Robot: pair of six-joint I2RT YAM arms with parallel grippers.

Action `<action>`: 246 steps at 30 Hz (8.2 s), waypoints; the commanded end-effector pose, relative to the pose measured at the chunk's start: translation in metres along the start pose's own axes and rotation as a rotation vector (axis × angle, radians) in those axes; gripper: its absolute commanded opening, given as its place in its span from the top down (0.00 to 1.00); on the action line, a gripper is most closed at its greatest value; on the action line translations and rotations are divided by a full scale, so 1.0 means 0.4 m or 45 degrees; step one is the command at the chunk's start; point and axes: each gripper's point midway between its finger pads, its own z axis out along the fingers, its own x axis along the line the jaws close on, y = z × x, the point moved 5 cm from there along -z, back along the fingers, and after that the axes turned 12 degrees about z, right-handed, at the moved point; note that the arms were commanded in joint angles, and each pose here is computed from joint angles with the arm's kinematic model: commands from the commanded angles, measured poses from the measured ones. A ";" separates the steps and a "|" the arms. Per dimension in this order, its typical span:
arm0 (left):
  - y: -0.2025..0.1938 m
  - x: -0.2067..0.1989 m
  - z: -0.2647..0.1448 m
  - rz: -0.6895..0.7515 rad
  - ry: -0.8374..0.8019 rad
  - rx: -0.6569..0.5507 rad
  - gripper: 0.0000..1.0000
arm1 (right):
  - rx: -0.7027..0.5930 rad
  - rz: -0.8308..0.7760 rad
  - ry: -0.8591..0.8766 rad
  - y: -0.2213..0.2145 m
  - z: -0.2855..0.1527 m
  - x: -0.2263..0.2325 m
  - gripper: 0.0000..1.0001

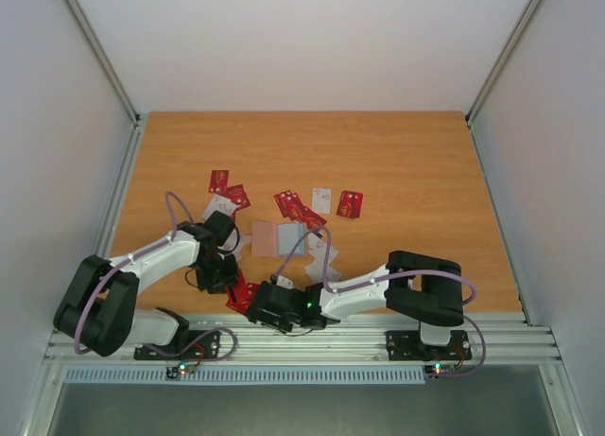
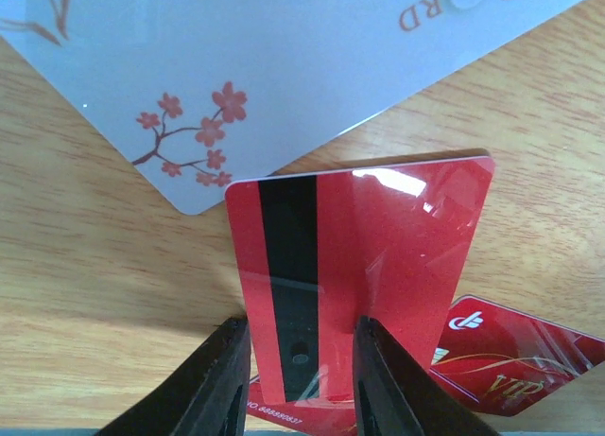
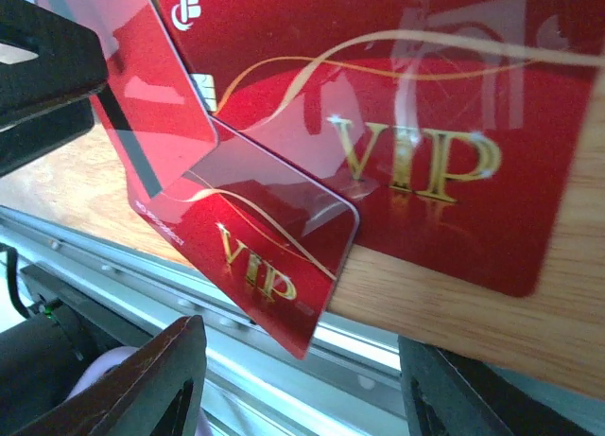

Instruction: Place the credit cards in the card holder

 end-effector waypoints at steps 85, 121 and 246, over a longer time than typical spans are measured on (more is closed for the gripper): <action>0.022 -0.016 -0.031 -0.035 -0.005 -0.060 0.56 | -0.007 0.014 0.168 0.151 -0.088 0.055 0.99; -0.016 -0.338 -0.637 1.190 -0.855 -0.856 0.23 | 0.489 -0.776 0.633 0.319 -0.713 0.291 0.99; 0.329 -0.243 -0.123 0.557 -0.198 -0.319 1.00 | 0.422 -0.447 0.080 0.572 -0.138 0.174 0.43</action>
